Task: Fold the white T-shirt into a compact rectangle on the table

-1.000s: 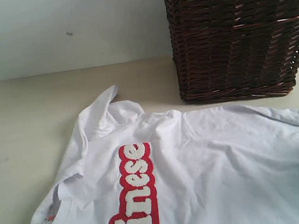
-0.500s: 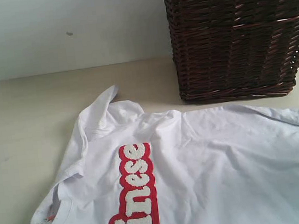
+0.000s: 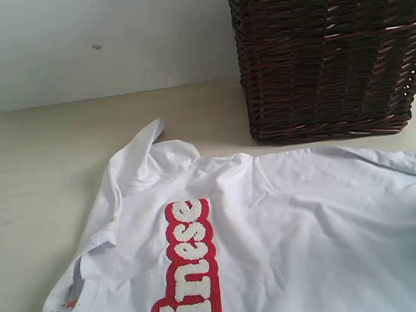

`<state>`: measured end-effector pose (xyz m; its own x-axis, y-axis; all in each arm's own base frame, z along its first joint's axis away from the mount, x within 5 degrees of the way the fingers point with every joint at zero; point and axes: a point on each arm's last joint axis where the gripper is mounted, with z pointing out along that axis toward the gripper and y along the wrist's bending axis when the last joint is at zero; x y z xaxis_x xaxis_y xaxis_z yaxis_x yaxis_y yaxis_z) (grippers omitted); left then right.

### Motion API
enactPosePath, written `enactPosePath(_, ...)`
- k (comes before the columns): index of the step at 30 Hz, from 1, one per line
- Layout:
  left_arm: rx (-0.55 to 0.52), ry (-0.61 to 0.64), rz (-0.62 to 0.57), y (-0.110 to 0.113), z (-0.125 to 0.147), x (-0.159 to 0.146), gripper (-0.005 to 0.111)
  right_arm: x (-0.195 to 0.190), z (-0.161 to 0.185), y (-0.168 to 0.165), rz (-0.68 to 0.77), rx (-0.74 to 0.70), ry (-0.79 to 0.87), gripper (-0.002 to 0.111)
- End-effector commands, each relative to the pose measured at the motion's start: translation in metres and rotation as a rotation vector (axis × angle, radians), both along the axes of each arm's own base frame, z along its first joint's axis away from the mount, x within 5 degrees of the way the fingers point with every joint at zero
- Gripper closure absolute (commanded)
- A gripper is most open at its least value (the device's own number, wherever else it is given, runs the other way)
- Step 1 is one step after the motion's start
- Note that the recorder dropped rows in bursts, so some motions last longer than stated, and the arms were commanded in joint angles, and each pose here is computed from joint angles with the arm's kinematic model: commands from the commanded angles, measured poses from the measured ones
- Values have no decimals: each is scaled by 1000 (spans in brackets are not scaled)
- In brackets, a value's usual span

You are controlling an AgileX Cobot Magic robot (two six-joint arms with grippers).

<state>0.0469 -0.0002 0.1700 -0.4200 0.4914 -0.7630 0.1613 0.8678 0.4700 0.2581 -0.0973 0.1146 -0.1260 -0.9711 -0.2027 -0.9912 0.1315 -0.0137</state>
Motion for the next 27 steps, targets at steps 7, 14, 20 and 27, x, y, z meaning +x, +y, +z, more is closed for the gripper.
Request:
enactPosePath(7, -4, -11, 4, 0, 0, 0, 107, -7, -6, 2, 40, 32, 76, 6)
enactPosePath(14, -4, -11, 4, 0, 0, 0, 107, -7, -6, 2, 33, 37, 73, 6)
enactPosePath(20, -4, -11, 4, 0, 0, 0, 107, -7, -6, 2, 18, 37, 77, 6)
enactPosePath(27, -4, -11, 4, 0, 0, 0, 107, -7, -6, 2, 18, 37, 77, 6)
